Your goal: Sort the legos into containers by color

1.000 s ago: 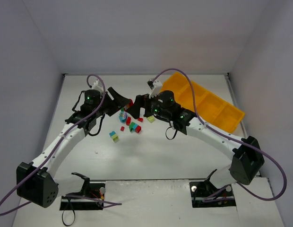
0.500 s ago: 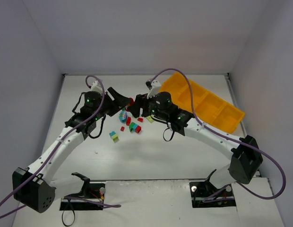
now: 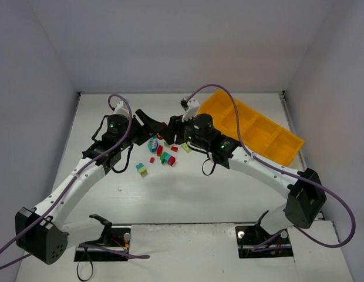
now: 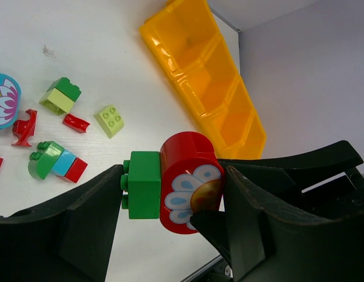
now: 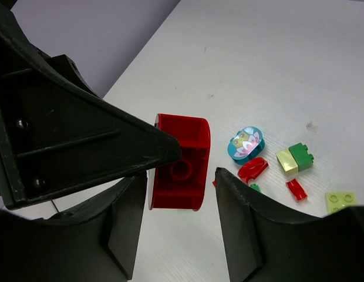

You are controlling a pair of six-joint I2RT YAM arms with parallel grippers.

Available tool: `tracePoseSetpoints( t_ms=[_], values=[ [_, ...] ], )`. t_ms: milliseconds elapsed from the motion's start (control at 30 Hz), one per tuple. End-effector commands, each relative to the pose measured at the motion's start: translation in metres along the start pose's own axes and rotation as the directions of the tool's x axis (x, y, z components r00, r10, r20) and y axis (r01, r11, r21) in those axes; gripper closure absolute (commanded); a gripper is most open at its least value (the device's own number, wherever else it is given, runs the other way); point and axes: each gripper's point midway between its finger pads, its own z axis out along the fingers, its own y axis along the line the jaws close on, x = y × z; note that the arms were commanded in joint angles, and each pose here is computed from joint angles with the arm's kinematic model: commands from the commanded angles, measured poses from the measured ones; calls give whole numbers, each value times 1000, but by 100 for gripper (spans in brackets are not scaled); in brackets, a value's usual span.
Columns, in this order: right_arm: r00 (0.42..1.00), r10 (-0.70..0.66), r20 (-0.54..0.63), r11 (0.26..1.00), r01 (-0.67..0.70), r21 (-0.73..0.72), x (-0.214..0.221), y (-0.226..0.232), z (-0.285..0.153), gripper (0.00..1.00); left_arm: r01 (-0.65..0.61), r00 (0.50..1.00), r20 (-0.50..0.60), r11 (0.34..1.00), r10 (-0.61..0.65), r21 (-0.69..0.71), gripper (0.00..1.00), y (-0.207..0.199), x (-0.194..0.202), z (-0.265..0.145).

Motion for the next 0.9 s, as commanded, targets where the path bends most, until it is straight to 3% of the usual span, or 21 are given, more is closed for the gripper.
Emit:
tracePoseSetpoints(
  t_ms=[0, 133, 400, 600, 700, 767, 867],
  values=[
    [989, -15, 147, 997, 27, -78, -47, 26, -4, 54, -18, 997, 71, 995, 11, 101, 52, -37, -23, -8],
    [991, -6, 131, 994, 20, -105, -42, 30, -1, 54, -21, 998, 67, 995, 15, 98, 53, -36, -22, -7],
    [992, -3, 123, 994, 16, -108, -39, 29, 2, 46, -31, 997, 78, 993, 22, 115, 53, -41, -25, -8],
    [991, -7, 130, 995, 20, -96, -40, 27, 4, 49, -33, 997, 73, 992, 24, 120, 53, -42, -24, -9],
    [991, -7, 130, 995, 20, -96, -39, 26, 5, 53, -31, 998, 62, 992, 23, 122, 53, -41, -21, -8],
    [992, -7, 128, 995, 20, -97, -38, 26, 6, 62, -34, 998, 57, 992, 27, 122, 53, -40, -20, -8],
    [990, -8, 138, 996, 21, -91, -39, 25, 5, 84, -39, 998, 55, 992, 33, 121, 52, -38, -18, -9]
  ],
)
